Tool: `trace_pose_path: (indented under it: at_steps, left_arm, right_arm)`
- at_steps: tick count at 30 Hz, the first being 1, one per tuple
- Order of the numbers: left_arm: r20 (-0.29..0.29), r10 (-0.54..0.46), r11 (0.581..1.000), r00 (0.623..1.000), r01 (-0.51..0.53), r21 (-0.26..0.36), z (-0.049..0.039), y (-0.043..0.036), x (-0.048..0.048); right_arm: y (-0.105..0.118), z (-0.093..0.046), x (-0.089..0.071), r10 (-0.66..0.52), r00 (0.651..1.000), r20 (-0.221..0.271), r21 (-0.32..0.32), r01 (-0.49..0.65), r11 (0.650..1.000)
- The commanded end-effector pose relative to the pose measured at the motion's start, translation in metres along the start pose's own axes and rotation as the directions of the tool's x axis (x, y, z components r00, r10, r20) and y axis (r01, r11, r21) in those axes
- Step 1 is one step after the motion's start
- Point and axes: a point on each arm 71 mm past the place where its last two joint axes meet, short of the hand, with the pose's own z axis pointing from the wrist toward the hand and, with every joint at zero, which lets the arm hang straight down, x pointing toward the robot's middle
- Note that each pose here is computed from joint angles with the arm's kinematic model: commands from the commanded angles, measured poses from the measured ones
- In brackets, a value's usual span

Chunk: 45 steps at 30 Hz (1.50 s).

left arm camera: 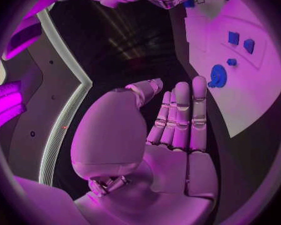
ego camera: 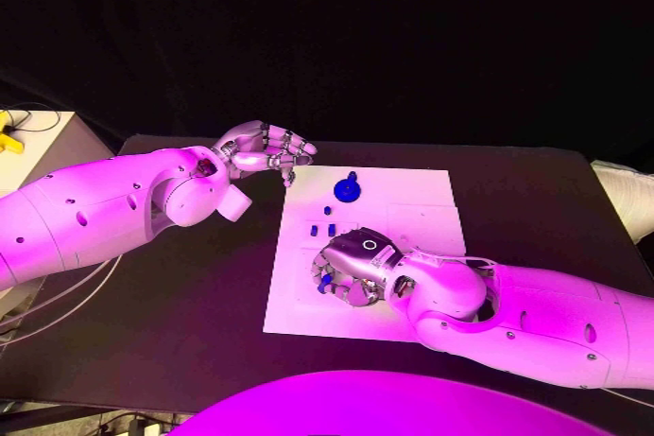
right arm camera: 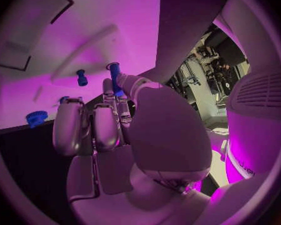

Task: Assemble the parts on the task board

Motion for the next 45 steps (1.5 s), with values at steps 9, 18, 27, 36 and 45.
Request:
trace_pose_path:
  at_steps: [9,18,27,36,45]
  left_arm:
    - [-0.015,-0.011,1.0,1.0,0.011,0.007,0.0006,-0.0009,0.0016]
    - [-0.016,-0.012,1.0,1.0,0.012,0.006,0.0008,-0.0007,0.0016]
    - [-0.016,-0.012,1.0,1.0,0.012,0.005,0.0007,-0.0004,0.0016]
    - [-0.017,-0.012,1.0,1.0,0.012,0.003,0.0004,0.0001,0.0014]
    - [-0.016,-0.012,1.0,1.0,0.012,0.002,0.0002,0.0005,0.0012]
  right_arm:
    - [-0.0041,-0.0015,0.0118,-0.044,0.997,-0.06,0.027,0.046,0.999]
    - [-0.0034,-0.0033,0.0096,-0.043,0.999,-0.022,0.025,0.043,0.999]
    - [-0.0025,-0.0047,0.0079,-0.043,0.999,0.004,0.024,0.043,0.999]
    - [-0.0016,-0.0061,0.0065,-0.058,0.998,0.022,0.028,0.057,0.998]
    - [0.0005,-0.0076,0.0054,-0.062,0.998,0.028,0.026,0.062,0.998]
